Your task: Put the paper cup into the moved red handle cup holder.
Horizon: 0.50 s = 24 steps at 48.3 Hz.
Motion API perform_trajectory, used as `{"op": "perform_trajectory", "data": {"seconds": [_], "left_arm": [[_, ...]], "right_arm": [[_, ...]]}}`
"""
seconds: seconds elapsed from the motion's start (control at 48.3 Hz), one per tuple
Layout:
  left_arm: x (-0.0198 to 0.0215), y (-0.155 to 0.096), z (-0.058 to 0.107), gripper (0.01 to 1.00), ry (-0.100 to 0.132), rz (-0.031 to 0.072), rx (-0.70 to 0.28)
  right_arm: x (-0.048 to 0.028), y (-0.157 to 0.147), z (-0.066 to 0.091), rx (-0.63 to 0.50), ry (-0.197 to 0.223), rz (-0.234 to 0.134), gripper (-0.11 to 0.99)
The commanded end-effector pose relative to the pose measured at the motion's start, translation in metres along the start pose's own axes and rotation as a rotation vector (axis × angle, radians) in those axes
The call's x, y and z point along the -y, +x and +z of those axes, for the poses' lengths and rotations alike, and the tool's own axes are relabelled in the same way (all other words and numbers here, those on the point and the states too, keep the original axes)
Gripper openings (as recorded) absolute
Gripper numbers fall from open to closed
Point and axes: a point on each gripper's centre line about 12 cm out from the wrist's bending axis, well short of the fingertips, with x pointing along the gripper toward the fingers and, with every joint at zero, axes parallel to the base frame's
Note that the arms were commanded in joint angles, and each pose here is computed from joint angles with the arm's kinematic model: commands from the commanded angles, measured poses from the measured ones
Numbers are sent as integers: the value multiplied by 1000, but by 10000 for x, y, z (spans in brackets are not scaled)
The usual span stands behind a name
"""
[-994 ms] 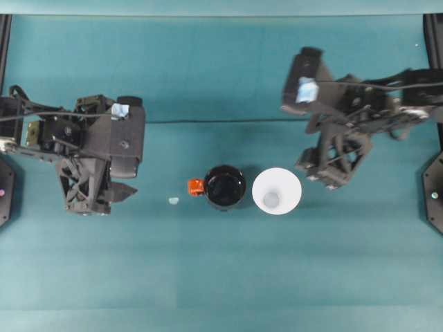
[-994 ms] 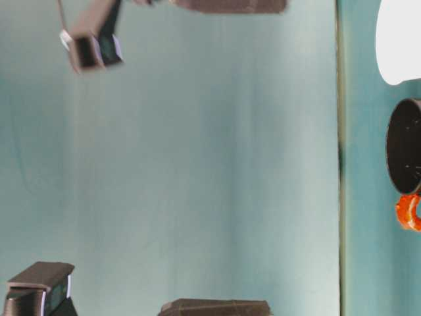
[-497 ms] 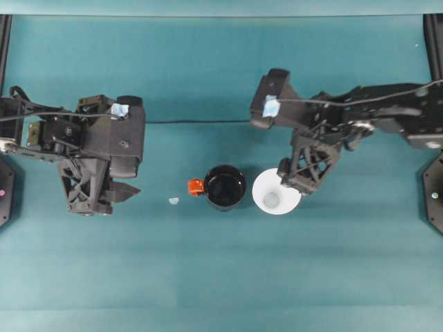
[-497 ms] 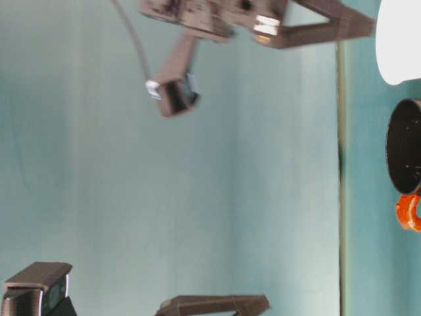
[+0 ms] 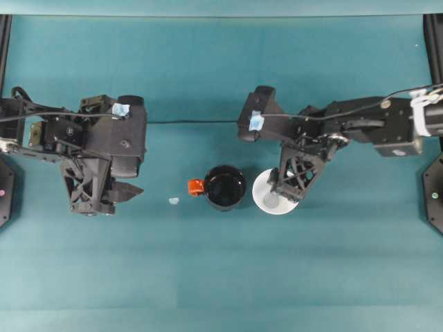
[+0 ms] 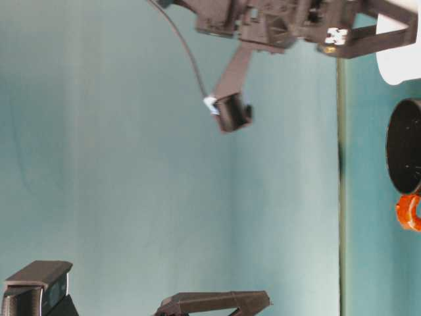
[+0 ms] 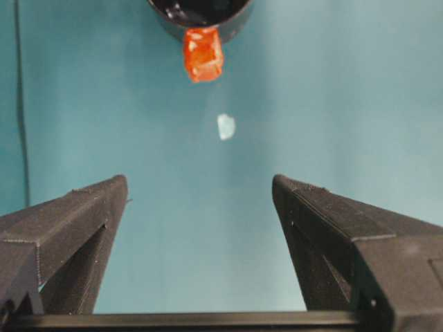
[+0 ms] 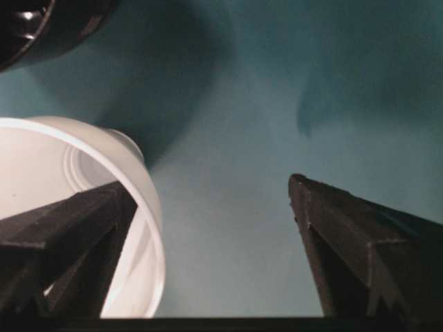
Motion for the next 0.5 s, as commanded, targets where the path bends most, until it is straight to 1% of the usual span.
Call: {"op": "perform_trajectory", "data": {"seconds": [0.0,0.083,0.124,0.186,0.228,0.248,0.393,0.476], "left_arm": [[1,-44,41,920,1,1,21],[0,-44,41,920,2,2,21],[5,-43,46,920,2,0,22],[1,-39,41,920,-1,1,20],[1,-42,46,920,-1,1,21],[1,-42,46,920,-1,1,21],[1,-42,46,920,-1,1,21],[5,-43,46,920,0,0,22]], "right_arm": [[-22,-19,29,19,11,8,925],[-18,-19,36,23,12,8,882],[-17,-19,34,22,12,8,848],[-23,-19,34,23,11,9,776],[-28,-18,31,21,10,9,709],[-28,-18,33,23,10,9,672],[-40,-21,35,24,8,10,281],[-54,-26,46,30,3,12,99]]}}
